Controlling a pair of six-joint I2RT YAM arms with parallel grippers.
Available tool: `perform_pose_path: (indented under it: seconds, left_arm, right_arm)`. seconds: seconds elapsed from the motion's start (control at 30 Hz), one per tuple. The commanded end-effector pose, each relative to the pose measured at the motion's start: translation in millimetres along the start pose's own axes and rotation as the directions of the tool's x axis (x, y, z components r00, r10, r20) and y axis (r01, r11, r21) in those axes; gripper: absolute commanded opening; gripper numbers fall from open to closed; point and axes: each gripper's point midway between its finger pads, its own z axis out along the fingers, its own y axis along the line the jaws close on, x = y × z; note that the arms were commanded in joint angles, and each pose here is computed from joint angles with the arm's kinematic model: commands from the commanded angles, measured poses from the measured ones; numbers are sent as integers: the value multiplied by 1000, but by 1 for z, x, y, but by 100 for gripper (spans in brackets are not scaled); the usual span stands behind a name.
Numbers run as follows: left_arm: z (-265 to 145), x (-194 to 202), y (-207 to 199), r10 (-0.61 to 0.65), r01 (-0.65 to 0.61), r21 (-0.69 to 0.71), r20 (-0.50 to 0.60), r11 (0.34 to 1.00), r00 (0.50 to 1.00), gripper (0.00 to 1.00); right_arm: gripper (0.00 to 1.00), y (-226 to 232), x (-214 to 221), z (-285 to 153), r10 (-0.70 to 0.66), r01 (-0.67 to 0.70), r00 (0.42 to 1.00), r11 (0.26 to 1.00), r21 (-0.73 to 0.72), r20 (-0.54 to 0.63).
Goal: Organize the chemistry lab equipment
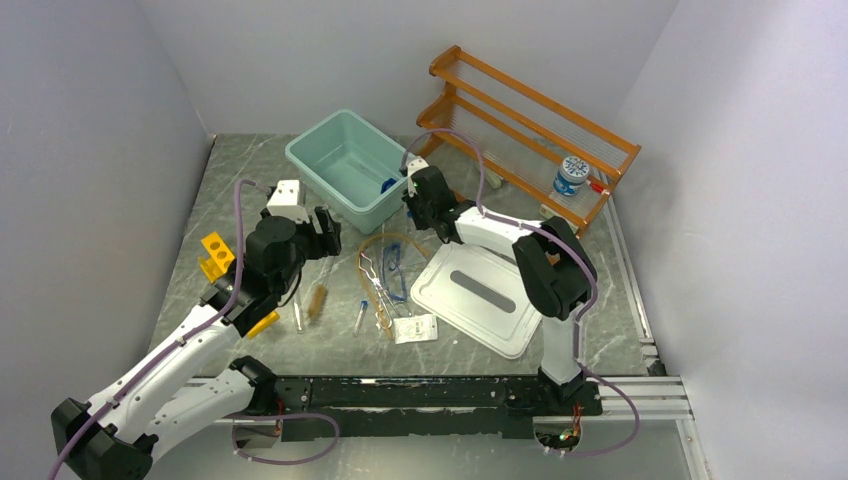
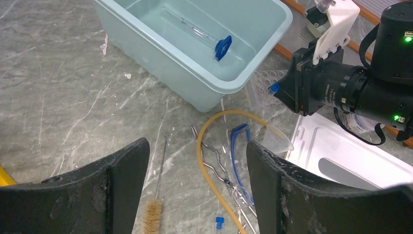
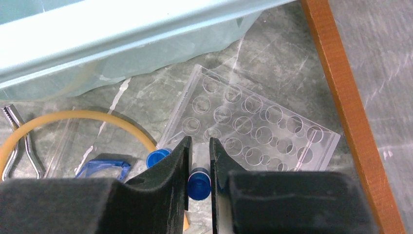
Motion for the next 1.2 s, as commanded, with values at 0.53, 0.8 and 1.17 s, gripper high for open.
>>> perform_pose_path:
  seconds: [0.53,0.8,1.17]
  left_arm:
    - [0,-8,-1,-11,11,7,28,1000,1000,77]
    - [-1,-9,-1,-13,13,8,30,1000,999,77]
    - [-2,-9,0,-14,14,7,33,1000,999,77]
  right_arm:
    - [35,-4,-7,-9,54,-53,998,998,29,-14]
    - [38,-6,-29,-27,94,-95,994,995,22,46]
    - [64,-5,-38,-43,87,-90,993,995,40,78]
